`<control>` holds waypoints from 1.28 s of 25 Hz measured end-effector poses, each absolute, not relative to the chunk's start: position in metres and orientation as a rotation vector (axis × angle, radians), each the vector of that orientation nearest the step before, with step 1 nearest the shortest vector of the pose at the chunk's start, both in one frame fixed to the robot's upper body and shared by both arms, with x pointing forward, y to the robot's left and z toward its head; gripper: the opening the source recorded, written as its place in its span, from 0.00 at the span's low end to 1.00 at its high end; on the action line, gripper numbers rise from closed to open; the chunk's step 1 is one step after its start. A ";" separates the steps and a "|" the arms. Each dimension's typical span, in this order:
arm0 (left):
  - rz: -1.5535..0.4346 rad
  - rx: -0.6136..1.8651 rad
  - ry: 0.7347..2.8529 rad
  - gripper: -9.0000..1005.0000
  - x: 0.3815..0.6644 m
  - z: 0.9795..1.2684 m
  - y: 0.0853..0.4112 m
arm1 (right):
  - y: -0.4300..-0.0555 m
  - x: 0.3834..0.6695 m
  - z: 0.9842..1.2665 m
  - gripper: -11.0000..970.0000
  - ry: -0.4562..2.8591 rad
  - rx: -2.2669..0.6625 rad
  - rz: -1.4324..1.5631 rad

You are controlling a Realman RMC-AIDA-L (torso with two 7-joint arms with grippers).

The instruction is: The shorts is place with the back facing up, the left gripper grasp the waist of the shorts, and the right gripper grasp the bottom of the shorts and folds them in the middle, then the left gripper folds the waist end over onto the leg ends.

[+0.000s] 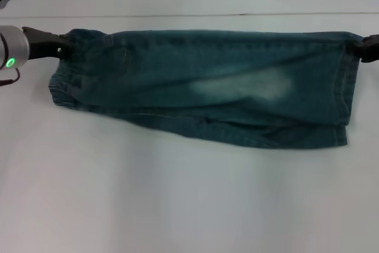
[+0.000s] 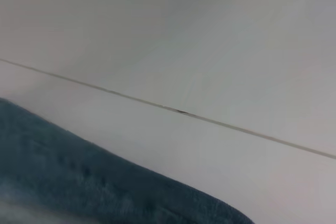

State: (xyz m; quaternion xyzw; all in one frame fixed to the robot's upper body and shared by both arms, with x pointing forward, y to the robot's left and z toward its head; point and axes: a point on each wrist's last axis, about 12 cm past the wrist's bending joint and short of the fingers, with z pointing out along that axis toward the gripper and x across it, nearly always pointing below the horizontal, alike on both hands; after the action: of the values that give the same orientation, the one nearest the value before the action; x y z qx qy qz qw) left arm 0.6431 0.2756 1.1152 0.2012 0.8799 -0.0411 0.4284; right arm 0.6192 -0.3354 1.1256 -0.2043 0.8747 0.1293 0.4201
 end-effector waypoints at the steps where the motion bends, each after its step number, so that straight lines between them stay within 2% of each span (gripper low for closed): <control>1: -0.094 0.499 2.195 0.10 0.643 1.114 0.276 | -0.335 0.620 1.125 0.05 2.192 -0.511 0.320; 3: -0.084 0.498 2.191 0.10 0.643 1.112 0.277 | -0.333 0.623 1.122 0.06 2.196 -0.512 0.310; 11: -0.031 0.566 2.164 0.11 0.643 1.108 0.272 | -0.329 0.627 1.114 0.17 2.225 -0.509 0.265; 16: 0.019 0.533 2.132 0.28 0.642 1.115 0.285 | -0.335 0.624 1.113 0.24 2.245 -0.499 0.248; 22: 0.019 0.510 2.094 0.50 0.630 1.125 0.305 | -0.347 0.611 1.120 0.48 2.222 -0.496 0.235; 28: -0.230 0.632 2.038 0.68 0.594 1.128 0.325 | -0.337 0.582 1.132 0.77 2.107 -0.683 0.429; 32: -0.361 0.693 2.036 0.80 0.567 1.114 0.342 | -0.325 0.568 1.126 0.92 2.066 -0.834 0.530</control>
State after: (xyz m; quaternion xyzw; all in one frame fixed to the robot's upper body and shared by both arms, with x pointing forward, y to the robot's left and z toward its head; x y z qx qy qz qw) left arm 0.5672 0.3420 1.1137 0.2820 0.8280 -0.1470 0.4619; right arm 0.5678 -0.3246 1.1259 -0.3316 0.8216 0.2108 0.4129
